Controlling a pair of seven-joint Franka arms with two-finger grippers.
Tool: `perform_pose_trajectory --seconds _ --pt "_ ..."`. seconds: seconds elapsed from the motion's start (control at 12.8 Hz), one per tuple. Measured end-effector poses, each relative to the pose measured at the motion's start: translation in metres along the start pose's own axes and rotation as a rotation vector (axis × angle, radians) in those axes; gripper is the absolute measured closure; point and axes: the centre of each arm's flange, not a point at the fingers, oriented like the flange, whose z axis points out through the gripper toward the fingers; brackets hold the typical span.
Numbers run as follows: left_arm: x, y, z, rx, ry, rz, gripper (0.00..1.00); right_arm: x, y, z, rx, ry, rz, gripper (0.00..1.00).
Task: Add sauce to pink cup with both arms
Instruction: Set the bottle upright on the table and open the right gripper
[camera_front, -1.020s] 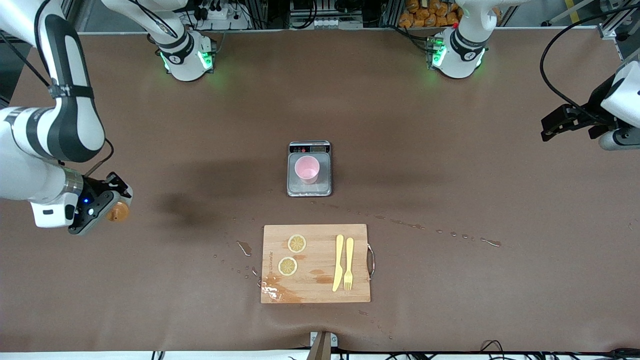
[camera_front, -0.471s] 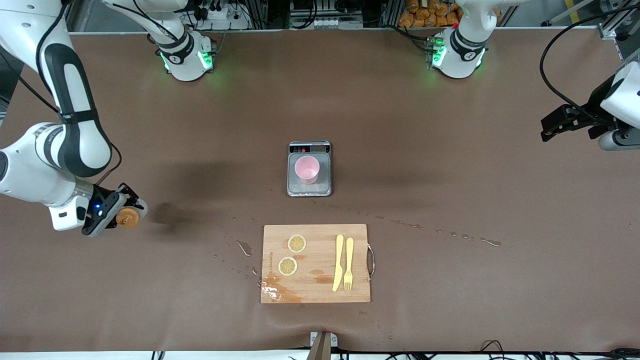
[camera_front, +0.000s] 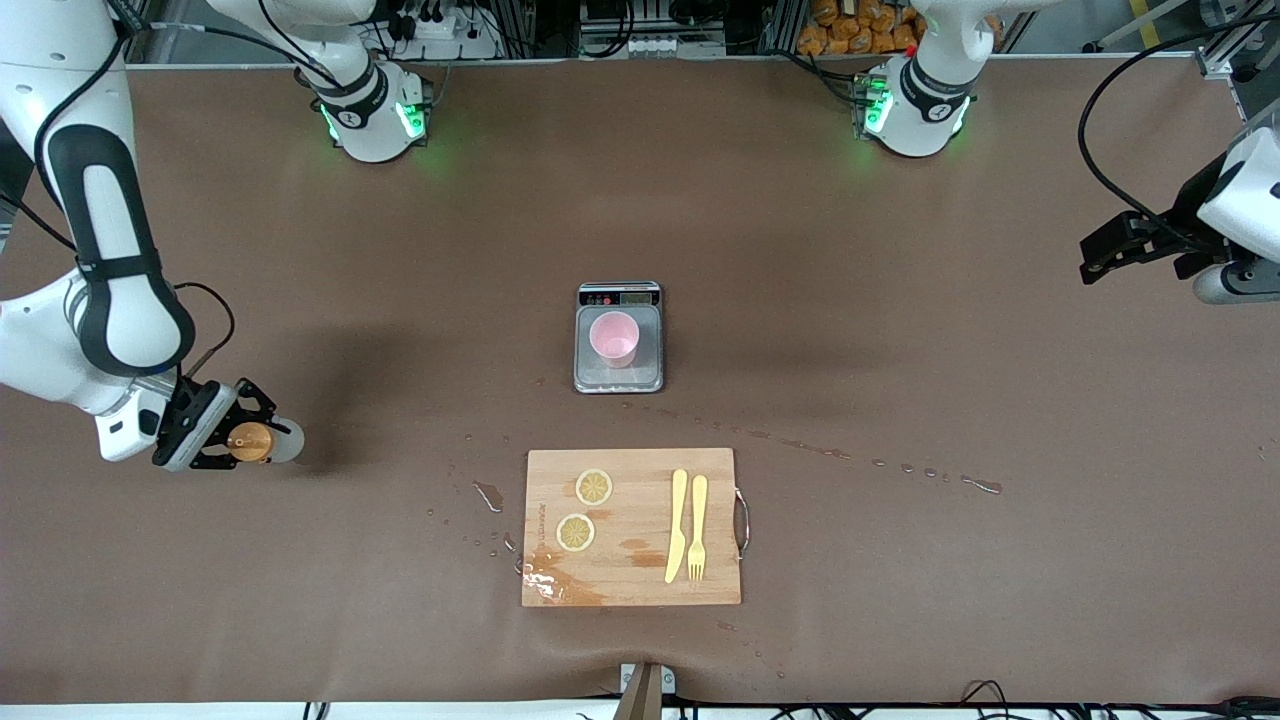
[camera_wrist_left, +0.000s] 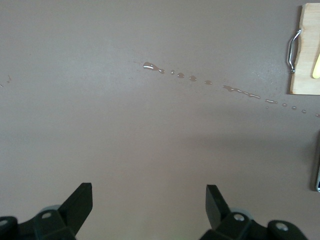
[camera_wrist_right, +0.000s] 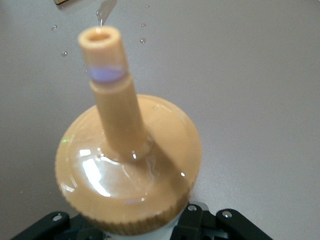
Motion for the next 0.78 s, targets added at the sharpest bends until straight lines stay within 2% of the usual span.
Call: perform_pose_trajectory --seconds 0.31,0.55,0.78 --pt "0.001 0.000 0.002 -0.001 0.001 0.000 0.00 -0.006 0.000 0.010 0.001 0.064 -0.045 0.52" --pt "0.001 0.000 0.003 0.000 -0.001 0.000 0.00 -0.023 -0.002 0.014 0.048 0.085 -0.047 0.52" --pt "0.002 -0.001 0.006 0.000 -0.007 -0.001 0.00 -0.032 -0.001 0.015 0.042 0.137 -0.076 0.52"
